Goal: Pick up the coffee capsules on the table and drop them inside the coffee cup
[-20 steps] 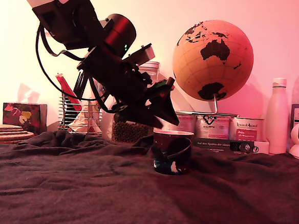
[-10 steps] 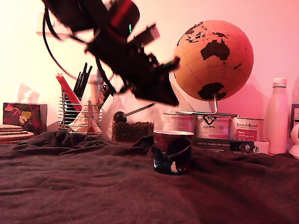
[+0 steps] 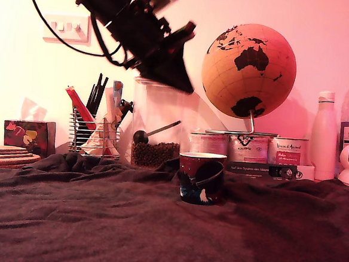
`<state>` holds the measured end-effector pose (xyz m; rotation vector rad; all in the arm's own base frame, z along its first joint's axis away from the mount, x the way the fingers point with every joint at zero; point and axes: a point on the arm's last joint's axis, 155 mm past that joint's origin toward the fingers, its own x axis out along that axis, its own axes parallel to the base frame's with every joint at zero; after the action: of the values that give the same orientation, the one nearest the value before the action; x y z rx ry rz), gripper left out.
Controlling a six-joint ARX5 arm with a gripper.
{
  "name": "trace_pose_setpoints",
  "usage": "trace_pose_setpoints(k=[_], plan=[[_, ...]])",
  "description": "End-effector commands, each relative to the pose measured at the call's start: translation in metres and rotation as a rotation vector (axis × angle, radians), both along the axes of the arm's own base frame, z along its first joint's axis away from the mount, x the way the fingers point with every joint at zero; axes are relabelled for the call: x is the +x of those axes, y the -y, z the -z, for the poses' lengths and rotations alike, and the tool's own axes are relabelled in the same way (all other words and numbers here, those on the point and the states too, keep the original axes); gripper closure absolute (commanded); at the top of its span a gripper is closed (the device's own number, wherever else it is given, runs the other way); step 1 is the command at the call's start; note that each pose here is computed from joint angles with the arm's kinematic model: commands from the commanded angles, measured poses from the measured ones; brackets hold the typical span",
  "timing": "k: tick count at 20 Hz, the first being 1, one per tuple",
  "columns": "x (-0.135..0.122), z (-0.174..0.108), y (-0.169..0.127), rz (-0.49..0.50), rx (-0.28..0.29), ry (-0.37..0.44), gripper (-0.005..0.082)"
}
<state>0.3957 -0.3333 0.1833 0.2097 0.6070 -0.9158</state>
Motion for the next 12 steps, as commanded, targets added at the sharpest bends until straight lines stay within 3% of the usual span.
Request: trace_pose_setpoints(k=[1, 6, 12], plan=[[-0.005, 0.002, -0.007, 0.005, 0.038, 0.009, 0.0789], [-0.015, 0.002, -0.041, -0.045, 0.067, 0.024, 0.0789], [-0.017, 0.007, -0.109, -0.201, -0.001, 0.034, 0.0789]])
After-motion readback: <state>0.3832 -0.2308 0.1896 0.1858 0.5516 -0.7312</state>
